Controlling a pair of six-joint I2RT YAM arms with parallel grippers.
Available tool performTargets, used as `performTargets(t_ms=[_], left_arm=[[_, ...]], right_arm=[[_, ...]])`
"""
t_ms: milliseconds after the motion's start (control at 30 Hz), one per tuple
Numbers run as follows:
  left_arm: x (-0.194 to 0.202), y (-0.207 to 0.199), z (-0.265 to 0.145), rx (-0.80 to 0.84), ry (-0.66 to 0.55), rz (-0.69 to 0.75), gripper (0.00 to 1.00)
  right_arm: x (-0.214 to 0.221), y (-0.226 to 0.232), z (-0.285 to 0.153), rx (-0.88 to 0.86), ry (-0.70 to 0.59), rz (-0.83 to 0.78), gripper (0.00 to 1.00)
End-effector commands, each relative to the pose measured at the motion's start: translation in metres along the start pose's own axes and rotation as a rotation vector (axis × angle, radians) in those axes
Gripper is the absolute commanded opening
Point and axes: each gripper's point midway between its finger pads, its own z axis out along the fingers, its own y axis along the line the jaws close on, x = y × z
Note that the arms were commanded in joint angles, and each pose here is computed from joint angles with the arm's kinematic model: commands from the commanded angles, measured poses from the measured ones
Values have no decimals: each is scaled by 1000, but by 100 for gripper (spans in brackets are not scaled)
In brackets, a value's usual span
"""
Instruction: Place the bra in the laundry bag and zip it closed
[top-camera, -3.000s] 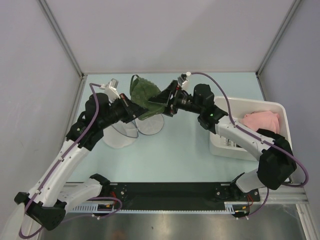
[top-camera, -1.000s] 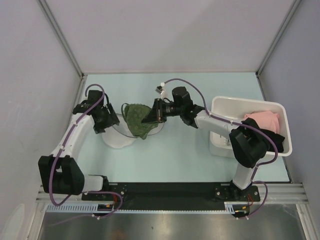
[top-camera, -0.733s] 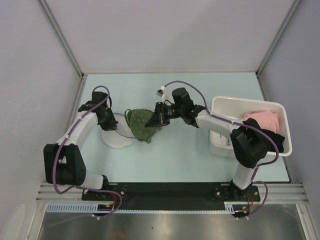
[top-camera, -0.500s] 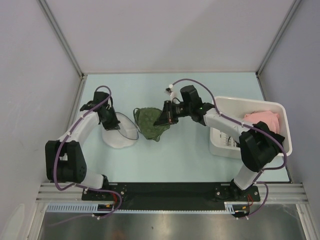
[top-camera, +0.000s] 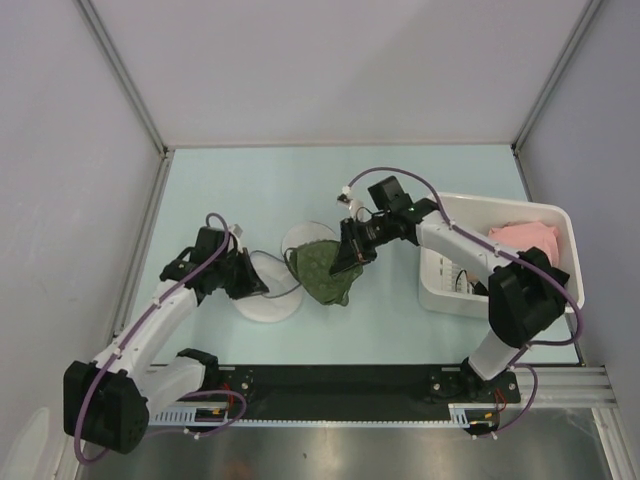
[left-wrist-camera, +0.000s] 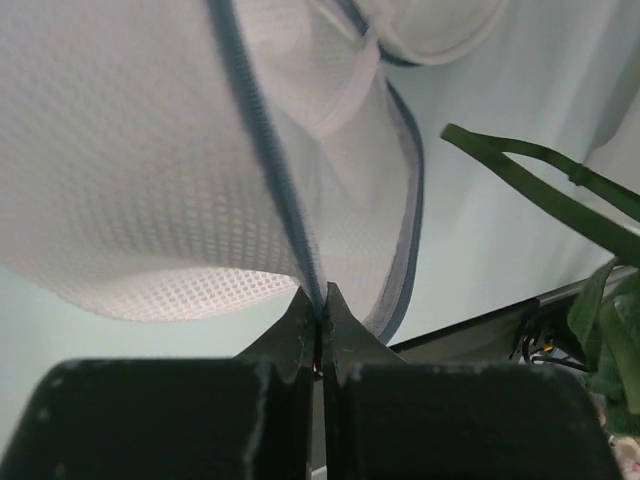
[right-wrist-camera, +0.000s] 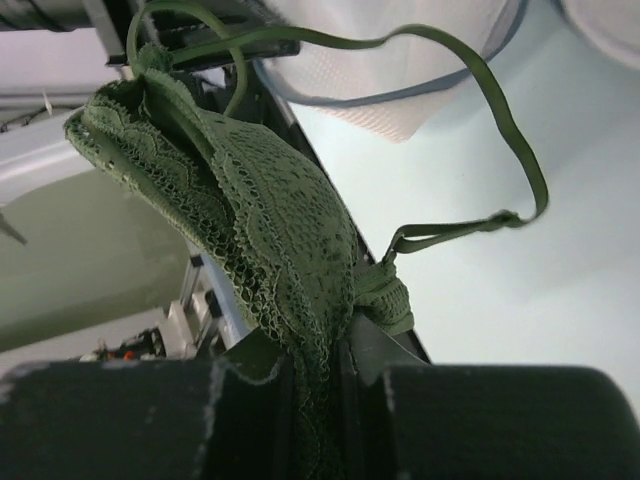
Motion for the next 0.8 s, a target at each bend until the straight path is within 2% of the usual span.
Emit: performTargets(t_ms=[0,67,167,267,300,333,400,467,600,633,767], left_arm=[[10,5,3,9,5,-32,0],[10,8,1,2,-11,-25,0],[10,8,-4,10,-45,-18,0],[13,10,-7,13,-60,-17,0],[15,11,-8,17,-64,-19,0],[16,12,-8,16,-67,-23,0],[19,15,-7,12,-68,-25,0],[18,15,-8,13,-75,-22,0],[13,14,-11,12,-99,-14,0],[12,13,-11,14,-102,-13,0],[12,12,-11,17,-99,-9,0]], right_arm=[[10,26,14,-48,137,-3,0],[20,26,31,-36,217,62,0],[20,29,51,-35,270,138,0],[9,31,64,-60,265,189,0],[6,33,68,-86,275,259,0],[-4,37,73,-120,249,239,0],[-11,42,81,-155,255,316,0],[-18,43,88,-173,248,325,0],[-11,13,104,-77,314,390,0],[2,-3,110,-26,364,435,0],[-10,-20,128,23,371,473,0]])
